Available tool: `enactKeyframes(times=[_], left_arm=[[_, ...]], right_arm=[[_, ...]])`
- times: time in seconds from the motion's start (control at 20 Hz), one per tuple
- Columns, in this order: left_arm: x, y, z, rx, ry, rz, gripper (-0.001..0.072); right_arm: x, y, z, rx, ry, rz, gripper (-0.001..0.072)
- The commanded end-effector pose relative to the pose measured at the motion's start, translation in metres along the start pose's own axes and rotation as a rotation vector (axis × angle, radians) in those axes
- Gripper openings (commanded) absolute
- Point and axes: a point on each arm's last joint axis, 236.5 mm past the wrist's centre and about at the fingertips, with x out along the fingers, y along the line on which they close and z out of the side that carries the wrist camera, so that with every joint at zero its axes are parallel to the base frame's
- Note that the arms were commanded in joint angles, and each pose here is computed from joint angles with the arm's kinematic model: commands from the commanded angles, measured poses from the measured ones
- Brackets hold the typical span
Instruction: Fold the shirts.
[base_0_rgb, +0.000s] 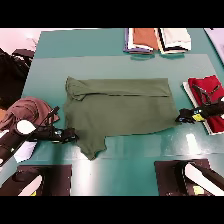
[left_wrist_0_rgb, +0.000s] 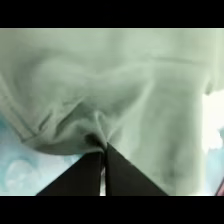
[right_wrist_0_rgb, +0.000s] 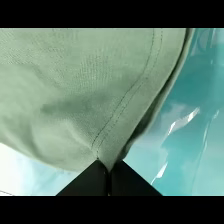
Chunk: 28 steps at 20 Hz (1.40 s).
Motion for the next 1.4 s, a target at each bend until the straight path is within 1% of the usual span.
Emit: enactKeyframes(times=[0.0,0.15,0.2,0.35,0.5,0.65,0.8,1.05,1.2,1.35], left_arm=[[-0.021,0.003,-0.003,0.112,0.063,0.089,0.0021],[-0.042,0.005,-0.005,0.184,0.113,0.157,0.0021],[-0.049,0.001,-0.006,0.201,0.118,0.160,0.0021],[-0.080,-0.020,0.000,0.250,0.021,0.151,0.0021],[-0.110,-0.041,-0.002,0.293,-0.032,0.142,0.0021],[-0.121,-0.053,0.022,0.335,-0.133,0.135,0.0021],[-0.116,-0.058,0.067,0.372,-0.245,0.140,0.0021],[-0.086,-0.061,0.167,0.441,-0.271,0.189,0.0021],[-0.063,-0.064,0.224,0.434,-0.272,0.197,0.0022],[-0.042,-0.061,0.259,0.424,-0.260,0.202,0.0023]], right_arm=[[-0.017,0.007,0.001,-0.026,0.010,0.001,0.0018],[-0.032,-0.005,-0.012,-0.049,0.004,-0.089,0.0018],[-0.036,-0.012,-0.022,-0.050,0.009,-0.131,0.0018],[-0.051,-0.029,-0.052,-0.055,0.025,-0.252,0.0018],[-0.070,-0.024,-0.047,-0.048,-0.046,-0.279,0.0018],[-0.081,-0.019,-0.023,-0.046,-0.086,-0.261,0.0017],[-0.074,-0.010,0.018,-0.037,-0.123,-0.183,0.0017],[-0.055,-0.022,0.067,-0.007,-0.067,-0.167,0.0017],[-0.042,-0.014,0.102,-0.030,-0.074,-0.167,0.0017],[-0.026,-0.003,0.134,-0.049,-0.069,-0.163,0.0017]])
